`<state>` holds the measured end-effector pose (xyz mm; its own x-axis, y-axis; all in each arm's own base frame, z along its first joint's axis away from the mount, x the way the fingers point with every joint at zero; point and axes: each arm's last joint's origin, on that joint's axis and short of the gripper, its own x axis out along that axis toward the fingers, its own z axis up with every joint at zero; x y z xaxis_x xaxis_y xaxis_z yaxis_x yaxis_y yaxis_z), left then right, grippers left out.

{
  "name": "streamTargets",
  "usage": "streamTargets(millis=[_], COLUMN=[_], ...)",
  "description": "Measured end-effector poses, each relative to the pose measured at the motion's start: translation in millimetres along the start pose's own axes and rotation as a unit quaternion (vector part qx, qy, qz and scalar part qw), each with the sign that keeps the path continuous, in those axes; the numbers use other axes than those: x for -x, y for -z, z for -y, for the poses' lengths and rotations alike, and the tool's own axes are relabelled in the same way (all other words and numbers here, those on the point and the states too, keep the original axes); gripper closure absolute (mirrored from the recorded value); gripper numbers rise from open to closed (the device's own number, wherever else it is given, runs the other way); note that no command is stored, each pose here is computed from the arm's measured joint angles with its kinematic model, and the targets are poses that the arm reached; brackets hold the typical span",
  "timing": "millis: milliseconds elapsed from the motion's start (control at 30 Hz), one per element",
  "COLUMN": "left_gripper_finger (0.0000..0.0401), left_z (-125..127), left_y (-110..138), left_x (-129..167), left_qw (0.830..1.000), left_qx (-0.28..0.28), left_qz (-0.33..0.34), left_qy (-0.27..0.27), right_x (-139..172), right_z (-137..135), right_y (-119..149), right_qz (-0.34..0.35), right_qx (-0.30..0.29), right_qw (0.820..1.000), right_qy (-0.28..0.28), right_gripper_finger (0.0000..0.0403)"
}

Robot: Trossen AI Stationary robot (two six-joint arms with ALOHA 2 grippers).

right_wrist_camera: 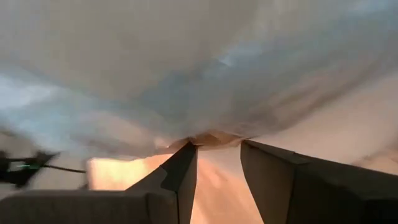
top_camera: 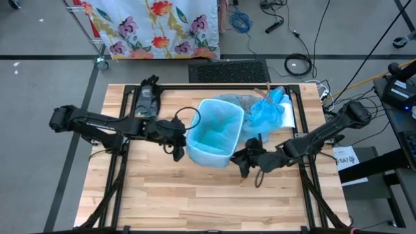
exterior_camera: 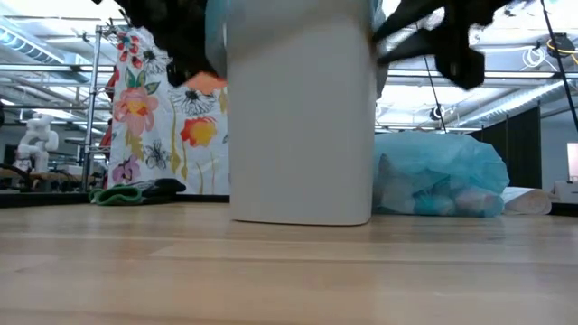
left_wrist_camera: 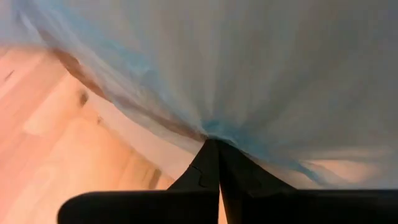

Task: Place trash/remove bag and relplace
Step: Insert the new blue trash bag into the trash bin, then return to Home Position

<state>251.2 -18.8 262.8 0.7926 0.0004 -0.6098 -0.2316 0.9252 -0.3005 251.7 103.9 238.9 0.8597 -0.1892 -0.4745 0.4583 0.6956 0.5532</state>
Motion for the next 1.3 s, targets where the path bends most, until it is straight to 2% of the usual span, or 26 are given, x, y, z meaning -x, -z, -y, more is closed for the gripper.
streamTargets(millis=[267, 400, 567, 767, 933, 1100, 1200, 1300], left_gripper_finger=[0.0401, 0.0401, 0.0401, 0.0401, 0.0401, 0.0401, 0.0397, 0.0389], left_z=[3, 0, -3, 0, 2, -1, -4, -4], left_y=[-12, -10, -6, -7, -8, 1, 6, 7], left_x=[48, 62, 62, 58, 50, 40, 39, 40], left_qw=[0.996, 0.995, 0.997, 0.997, 0.997, 0.999, 0.999, 0.999], left_qx=[0.000, -0.010, -0.006, 0.000, -0.010, -0.020, -0.021, -0.021], left_qz=[0.083, 0.094, 0.078, 0.082, 0.077, 0.027, -0.003, -0.008], left_qy=[0.033, 0.016, -0.004, 0.005, 0.002, -0.019, -0.032, -0.029], right_x=[37, 44, 44, 45, 42, 40, 42, 42], right_z=[-11, -5, 0, -6, -2, 5, 5, 3], right_y=[-9, -6, -3, -11, -14, -9, -7, -3], right_qz=[0.005, -0.018, -0.028, 0.035, 0.041, 0.017, -0.029, -0.095], right_qx=[-0.015, -0.008, -0.012, 0.004, 0.027, 0.030, 0.005, 0.006], right_qw=[0.998, 0.999, 0.999, 0.999, 0.999, 0.999, 1.000, 0.995], right_qy=[-0.065, -0.042, -0.023, -0.029, -0.016, 0.013, -0.006, -0.041], right_gripper_finger=[0.0284, 0.0284, 0.0284, 0.0284, 0.0284, 0.0284, 0.0284, 0.0284])
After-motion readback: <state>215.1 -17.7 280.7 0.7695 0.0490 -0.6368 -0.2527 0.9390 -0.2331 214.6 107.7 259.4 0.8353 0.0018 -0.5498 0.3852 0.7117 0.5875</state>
